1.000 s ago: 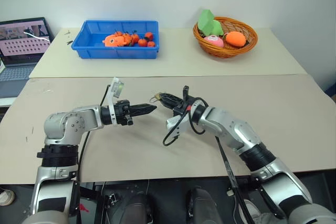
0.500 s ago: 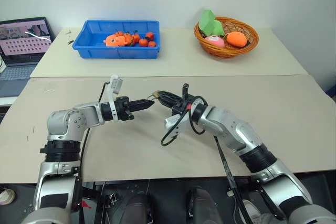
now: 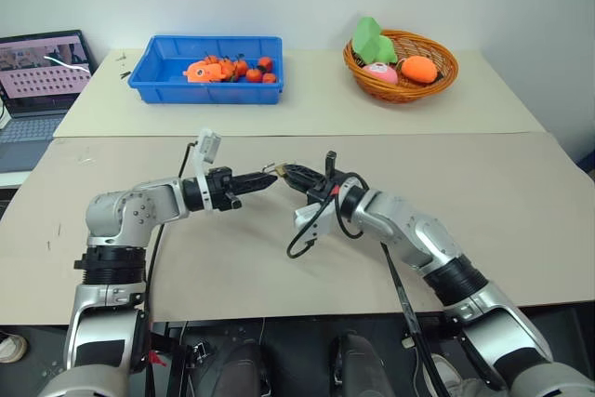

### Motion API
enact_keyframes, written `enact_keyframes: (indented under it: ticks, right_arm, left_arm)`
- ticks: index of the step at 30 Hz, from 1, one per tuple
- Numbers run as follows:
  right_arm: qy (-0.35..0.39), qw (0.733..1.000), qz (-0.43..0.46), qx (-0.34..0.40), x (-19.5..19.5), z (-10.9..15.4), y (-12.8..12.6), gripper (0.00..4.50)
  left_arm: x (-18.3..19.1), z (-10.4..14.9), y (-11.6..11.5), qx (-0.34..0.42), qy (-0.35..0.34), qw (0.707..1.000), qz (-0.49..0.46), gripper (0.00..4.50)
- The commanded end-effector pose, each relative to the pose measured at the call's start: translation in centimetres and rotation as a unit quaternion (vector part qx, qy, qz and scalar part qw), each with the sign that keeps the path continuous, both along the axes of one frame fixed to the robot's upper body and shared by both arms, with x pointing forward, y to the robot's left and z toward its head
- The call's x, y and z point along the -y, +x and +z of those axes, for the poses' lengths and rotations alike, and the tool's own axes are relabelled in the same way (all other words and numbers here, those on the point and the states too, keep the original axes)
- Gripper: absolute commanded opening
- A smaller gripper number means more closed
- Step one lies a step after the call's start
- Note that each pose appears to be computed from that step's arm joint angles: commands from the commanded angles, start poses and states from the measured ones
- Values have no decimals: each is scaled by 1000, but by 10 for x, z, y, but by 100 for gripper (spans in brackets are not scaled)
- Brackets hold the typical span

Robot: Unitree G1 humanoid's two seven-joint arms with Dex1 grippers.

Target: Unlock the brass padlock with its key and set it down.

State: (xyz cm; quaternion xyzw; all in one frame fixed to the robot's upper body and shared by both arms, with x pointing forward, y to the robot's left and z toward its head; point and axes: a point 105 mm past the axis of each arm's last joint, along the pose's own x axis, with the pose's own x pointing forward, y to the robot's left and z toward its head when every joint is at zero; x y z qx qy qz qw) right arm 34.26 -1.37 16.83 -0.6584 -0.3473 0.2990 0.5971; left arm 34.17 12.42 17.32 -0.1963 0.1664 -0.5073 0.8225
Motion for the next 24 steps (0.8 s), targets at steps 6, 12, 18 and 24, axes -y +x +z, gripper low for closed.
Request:
enact_keyframes:
  ticks: [6,12,18,24]
  right_arm:
    - [-3,1000,16,17,2,0,-10,9]
    - [-2,1000,18,18,2,1,-13,9]
    - [13,1000,19,19,1,11,-17,9]
    - [15,1000,16,22,6,16,-21,9]
  left_arm:
    - [5,20,-5,31,-14,999,-21,3]
    - [6,20,-6,30,-14,999,-23,3]
    - [5,19,-6,27,-12,999,-23,3]
    - [6,20,-8,24,-12,999,-29,3]
